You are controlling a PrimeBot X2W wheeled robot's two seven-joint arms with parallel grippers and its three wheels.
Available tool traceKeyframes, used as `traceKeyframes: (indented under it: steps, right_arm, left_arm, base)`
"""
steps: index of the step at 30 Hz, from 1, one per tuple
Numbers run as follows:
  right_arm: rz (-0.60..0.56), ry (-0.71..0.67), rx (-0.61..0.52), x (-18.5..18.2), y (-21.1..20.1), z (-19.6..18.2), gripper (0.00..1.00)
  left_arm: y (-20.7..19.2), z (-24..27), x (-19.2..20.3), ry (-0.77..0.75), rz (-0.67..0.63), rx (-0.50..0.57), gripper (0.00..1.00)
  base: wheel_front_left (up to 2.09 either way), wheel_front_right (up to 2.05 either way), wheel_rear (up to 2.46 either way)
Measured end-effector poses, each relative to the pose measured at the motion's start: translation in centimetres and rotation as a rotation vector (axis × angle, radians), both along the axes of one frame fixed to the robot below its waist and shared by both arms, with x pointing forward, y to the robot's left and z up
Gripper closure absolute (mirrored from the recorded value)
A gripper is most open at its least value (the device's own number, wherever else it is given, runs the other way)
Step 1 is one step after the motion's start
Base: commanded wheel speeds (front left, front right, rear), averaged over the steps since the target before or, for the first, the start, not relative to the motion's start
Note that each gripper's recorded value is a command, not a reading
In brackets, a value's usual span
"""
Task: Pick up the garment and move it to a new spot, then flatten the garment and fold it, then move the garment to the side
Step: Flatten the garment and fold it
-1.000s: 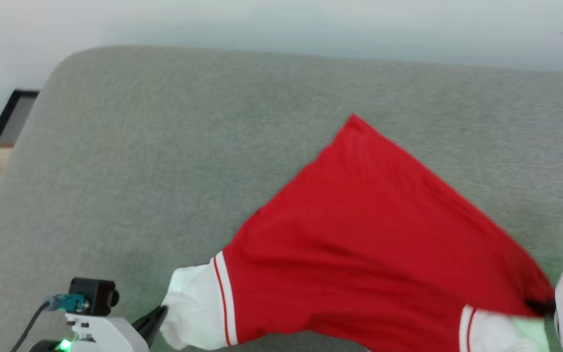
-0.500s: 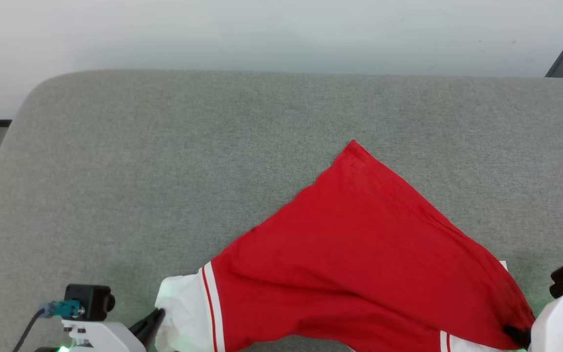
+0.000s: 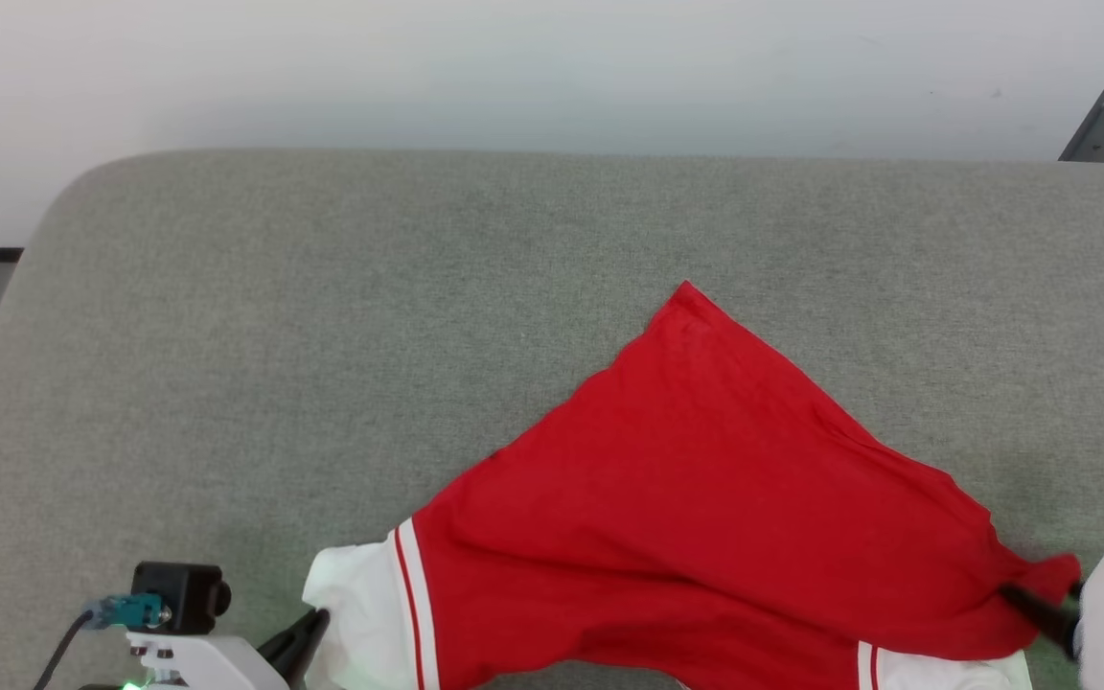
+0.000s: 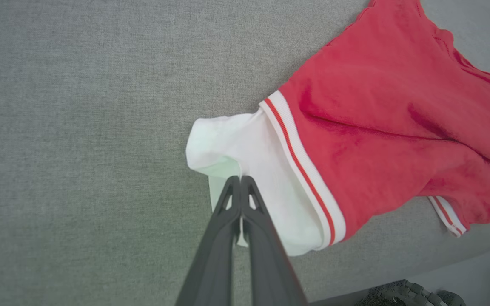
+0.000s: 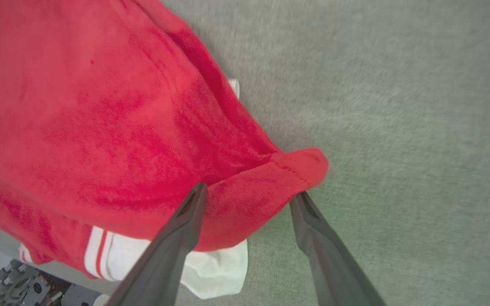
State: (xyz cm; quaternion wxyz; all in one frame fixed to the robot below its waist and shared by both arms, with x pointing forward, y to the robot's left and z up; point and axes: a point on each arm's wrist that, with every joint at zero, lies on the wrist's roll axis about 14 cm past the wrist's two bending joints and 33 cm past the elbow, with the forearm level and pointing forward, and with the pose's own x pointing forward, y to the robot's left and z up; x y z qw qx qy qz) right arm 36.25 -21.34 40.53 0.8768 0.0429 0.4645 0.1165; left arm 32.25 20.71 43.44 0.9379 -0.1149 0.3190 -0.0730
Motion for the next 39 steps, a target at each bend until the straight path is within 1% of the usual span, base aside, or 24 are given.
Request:
traceKeyframes:
  steps: [6,8,11,15,17,19,22,24,29,32,35,39]
  right_arm:
    - [0.02,-0.156,-0.016,2.4,0.0,5.7,0.0]
    - [0.042,-0.171,-0.016,2.7,0.7,6.7,0.0]
    - [0.093,-0.224,-0.015,3.8,2.3,8.9,0.0]
    - [0.185,-0.388,-0.012,6.9,5.5,13.0,0.0]
    - [0.229,-0.456,-0.02,8.6,7.0,14.2,0.0]
    - [0.264,-0.497,-0.003,10.2,8.7,14.7,0.0]
    - [0.318,-0.513,0.01,12.5,11.2,14.2,0.0]
    - [0.343,-0.501,0.009,14.0,12.6,13.4,0.0]
    - [0.395,-0.369,-0.002,16.7,15.4,9.4,0.0]
    - [0.431,-0.282,-0.037,17.8,16.7,7.2,0.0]
    - [0.476,-0.2,-0.091,18.4,17.7,4.7,0.0]
    - [0.506,-0.104,-0.143,19.0,18.3,2.0,0.0]
  left_arm:
    - [0.0,0.4,-0.2,-0.009,0.0,-0.001,1.0]
    - [0.0,0.4,-0.3,-0.009,0.002,-0.002,1.0]
    - [-0.1,0.3,-0.5,-0.009,0.004,-0.005,1.0]
    - [0.0,0.5,-0.4,-0.015,0.002,-0.003,1.0]
    - [-0.1,0.6,-0.2,-0.019,0.0,-0.007,1.0]
    - [-0.3,0.6,-0.1,-0.022,-0.003,-0.015,1.0]
    - [-0.3,0.6,0.3,-0.03,0.0,-0.02,1.0]
    - [-0.3,0.4,0.5,-0.027,0.0,-0.019,1.0]
    - [-0.6,0.0,1.0,-0.021,-0.003,-0.032,1.0]
    - [-0.4,-0.5,1.3,-0.012,0.006,-0.032,1.0]
    - [-0.2,-0.9,1.5,-0.005,0.018,-0.038,1.0]
    - [0.6,-1.6,1.2,0.015,0.045,-0.034,1.0]
  base:
    - [0.0,0.0,0.0]
    - [0.0,0.0,0.0]
    - [0.0,0.0,0.0]
    - [0.0,0.0,0.0]
    - [0.0,0.0,0.0]
    - [0.0,0.0,0.0]
    - [0.0,0.0,0.0]
    - [0.0,0.0,0.0]
    - [0.0,0.0,0.0]
    - [0.0,0.0,0.0]
    - [0.0,0.0,0.0]
    - [0.0,0.0,0.0]
